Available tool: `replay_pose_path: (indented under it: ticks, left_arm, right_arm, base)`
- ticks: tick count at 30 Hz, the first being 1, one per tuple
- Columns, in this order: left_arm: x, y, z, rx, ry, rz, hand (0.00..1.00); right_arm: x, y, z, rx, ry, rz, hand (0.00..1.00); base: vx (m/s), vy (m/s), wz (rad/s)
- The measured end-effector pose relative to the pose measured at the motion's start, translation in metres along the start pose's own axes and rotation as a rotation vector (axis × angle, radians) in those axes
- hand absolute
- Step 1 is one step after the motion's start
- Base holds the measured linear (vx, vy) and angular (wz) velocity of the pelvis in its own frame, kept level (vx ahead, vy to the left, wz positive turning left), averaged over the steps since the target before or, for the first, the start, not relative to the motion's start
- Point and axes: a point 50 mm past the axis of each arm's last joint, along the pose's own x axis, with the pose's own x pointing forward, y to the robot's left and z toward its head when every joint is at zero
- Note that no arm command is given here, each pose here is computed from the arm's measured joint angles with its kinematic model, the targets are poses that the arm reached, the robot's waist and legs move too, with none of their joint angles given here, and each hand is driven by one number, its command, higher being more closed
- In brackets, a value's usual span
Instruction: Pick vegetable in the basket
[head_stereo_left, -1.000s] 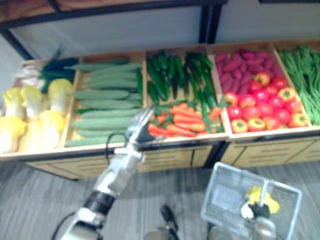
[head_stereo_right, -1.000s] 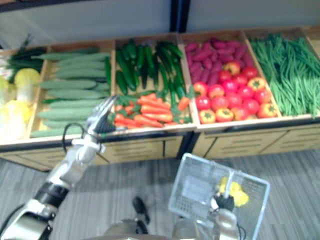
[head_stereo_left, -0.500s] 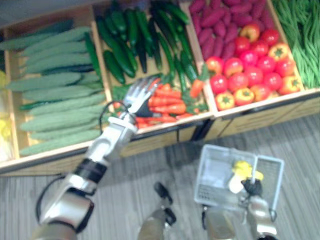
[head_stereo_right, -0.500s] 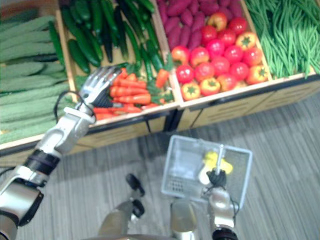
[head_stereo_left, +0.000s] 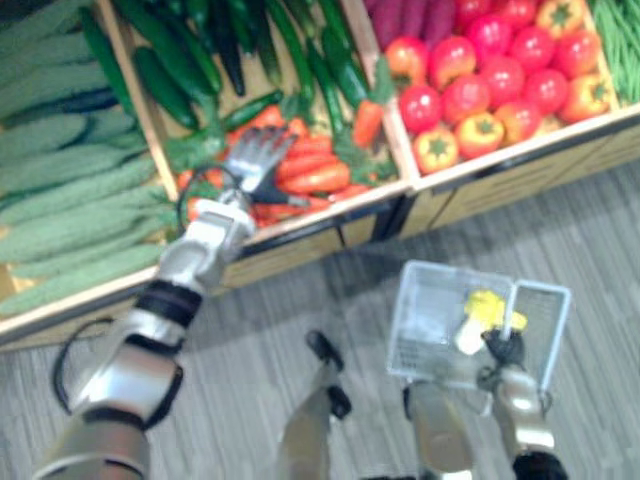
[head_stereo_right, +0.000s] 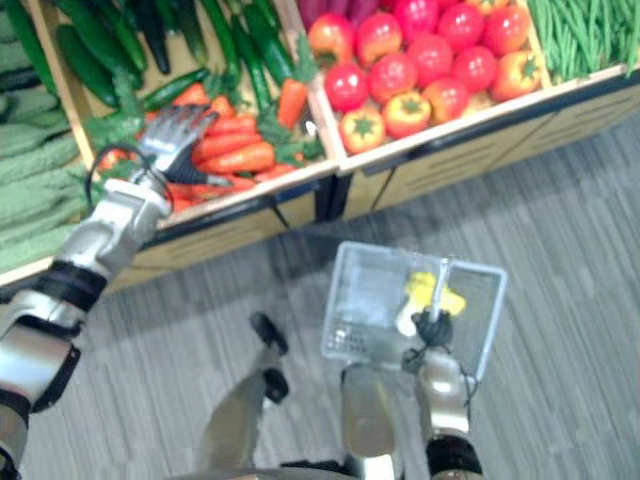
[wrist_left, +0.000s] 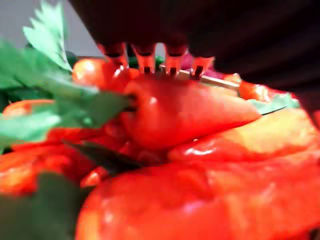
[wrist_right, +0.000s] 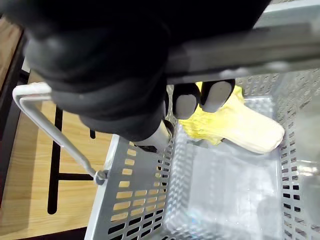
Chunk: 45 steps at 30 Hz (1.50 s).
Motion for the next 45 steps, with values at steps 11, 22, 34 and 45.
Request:
replay_pose_path:
  ticks: [11,22,34,45]
  left_arm:
    - [0.03,0.051,-0.022,0.089,0.095,0.147,1.0]
    - [0.038,0.051,0.001,0.242,-0.04,0.126,1.0]
    - [0.028,0.044,-0.015,0.365,-0.044,0.036,1.0]
    - [0.022,0.071,-0.029,0.41,0.001,0.151,1.0]
  right_arm:
    - [-0.012,0.014,0.03,0.056,-0.15,0.092,1.0]
    - [-0.02,0.017,0.032,0.09,-0.169,0.133,1.0]
    - [-0.021,0.018,0.028,0.075,-0.16,0.153,1.0]
    - [-0.016,0.012,0.008,0.077,-0.068,0.139,1.0]
  base:
    - [0.01,0.037,-0.16]
    - [0.08,0.042,0.02]
    - [0.06,-0.006,0.13]
    - [0.0,0.0,0.15]
